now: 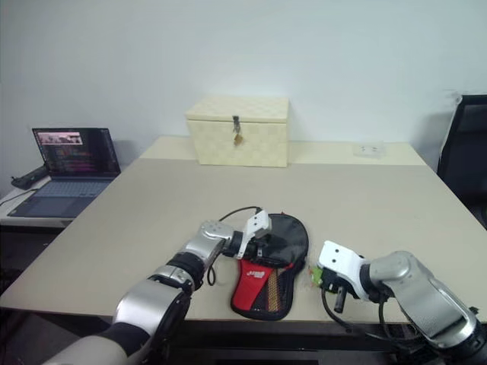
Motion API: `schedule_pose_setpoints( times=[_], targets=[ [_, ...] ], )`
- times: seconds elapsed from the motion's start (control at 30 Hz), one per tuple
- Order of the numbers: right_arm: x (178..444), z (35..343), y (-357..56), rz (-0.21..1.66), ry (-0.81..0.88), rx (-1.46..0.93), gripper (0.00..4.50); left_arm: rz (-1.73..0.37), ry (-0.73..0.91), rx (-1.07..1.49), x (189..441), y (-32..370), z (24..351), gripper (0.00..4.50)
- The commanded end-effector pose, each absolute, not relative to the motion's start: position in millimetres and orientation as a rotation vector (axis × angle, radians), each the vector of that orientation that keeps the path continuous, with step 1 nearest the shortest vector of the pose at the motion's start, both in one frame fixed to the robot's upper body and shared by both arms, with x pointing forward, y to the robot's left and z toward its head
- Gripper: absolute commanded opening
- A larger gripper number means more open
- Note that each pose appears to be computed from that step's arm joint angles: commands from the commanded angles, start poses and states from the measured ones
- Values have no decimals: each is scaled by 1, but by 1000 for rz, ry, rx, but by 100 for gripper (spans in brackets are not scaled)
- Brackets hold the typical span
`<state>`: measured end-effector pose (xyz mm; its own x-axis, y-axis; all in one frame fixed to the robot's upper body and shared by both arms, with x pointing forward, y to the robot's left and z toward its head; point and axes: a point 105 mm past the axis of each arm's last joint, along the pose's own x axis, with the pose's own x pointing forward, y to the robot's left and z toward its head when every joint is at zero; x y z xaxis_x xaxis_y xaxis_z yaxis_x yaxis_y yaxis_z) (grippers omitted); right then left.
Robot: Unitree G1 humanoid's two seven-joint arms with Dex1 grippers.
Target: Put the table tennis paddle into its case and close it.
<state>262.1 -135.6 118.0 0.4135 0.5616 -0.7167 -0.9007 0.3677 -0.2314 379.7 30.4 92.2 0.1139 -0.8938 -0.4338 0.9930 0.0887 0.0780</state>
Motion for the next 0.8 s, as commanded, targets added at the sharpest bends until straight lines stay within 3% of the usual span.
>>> schedule_pose_setpoints(
  times=[0.03, 0.47, 0.67, 0.8],
  targets=[
    [239, 126, -126, 1110, 583, -658, 2, -1452, 447, 410, 367, 35, 58, 363],
    [168, 114, -93, 1358, 640, -547, 2, -1421, 451, 438, 369, 29, 54, 363],
    [158, 114, -82, 1396, 625, -507, 2, -1400, 445, 462, 371, 25, 54, 363],
    [169, 111, -80, 1344, 615, -510, 2, -1399, 439, 464, 371, 25, 53, 363]
  ],
)
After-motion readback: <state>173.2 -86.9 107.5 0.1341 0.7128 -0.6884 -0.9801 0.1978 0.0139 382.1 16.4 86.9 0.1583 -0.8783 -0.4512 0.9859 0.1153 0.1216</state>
